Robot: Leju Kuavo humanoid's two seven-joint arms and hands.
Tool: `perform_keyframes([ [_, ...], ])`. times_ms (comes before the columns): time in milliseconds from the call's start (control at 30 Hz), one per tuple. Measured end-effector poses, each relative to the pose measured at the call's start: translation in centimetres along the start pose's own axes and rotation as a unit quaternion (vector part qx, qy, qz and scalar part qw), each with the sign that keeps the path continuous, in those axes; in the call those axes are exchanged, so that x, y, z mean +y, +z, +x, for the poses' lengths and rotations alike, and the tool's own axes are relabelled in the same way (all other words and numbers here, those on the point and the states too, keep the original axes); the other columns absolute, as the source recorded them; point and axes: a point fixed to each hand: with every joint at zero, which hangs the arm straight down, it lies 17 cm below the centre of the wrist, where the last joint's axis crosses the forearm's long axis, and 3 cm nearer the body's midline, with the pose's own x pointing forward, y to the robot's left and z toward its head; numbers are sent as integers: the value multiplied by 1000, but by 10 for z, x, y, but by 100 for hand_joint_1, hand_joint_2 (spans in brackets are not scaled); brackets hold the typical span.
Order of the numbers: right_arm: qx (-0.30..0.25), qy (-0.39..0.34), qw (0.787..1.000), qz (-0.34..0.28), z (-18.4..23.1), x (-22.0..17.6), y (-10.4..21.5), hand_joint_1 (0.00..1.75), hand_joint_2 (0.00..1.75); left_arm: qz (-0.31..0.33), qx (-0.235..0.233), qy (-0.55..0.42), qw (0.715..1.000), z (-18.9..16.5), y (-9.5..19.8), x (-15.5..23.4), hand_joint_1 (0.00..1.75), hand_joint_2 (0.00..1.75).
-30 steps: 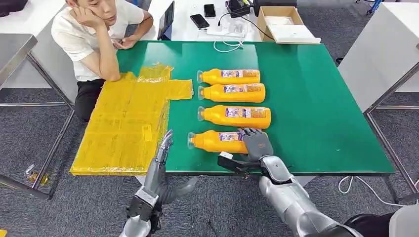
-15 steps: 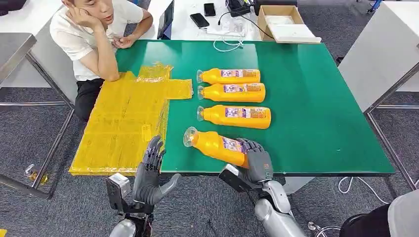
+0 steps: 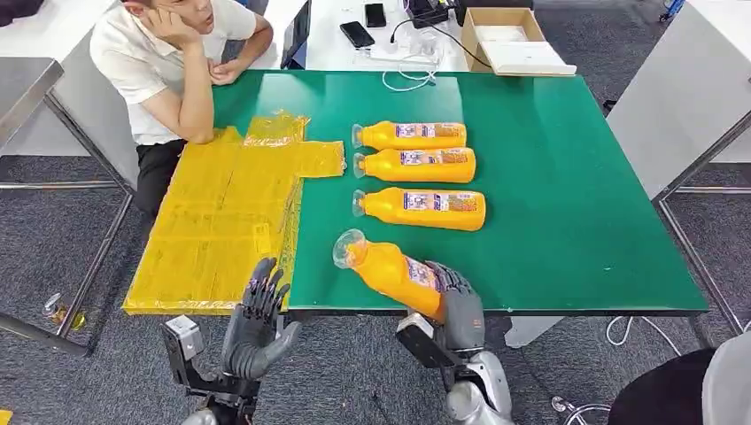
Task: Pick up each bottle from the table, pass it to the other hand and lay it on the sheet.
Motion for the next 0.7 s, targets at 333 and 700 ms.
perform_keyframes([
  [333,-47,-63,997,-22,53,5,-7,175,175,1,16,13,1000,-13,7,-2,0,175],
  [700,-59,-75,995,-8,68,18,-5,175,175,-14,18,8,1000,-17,4,-9,0,175],
])
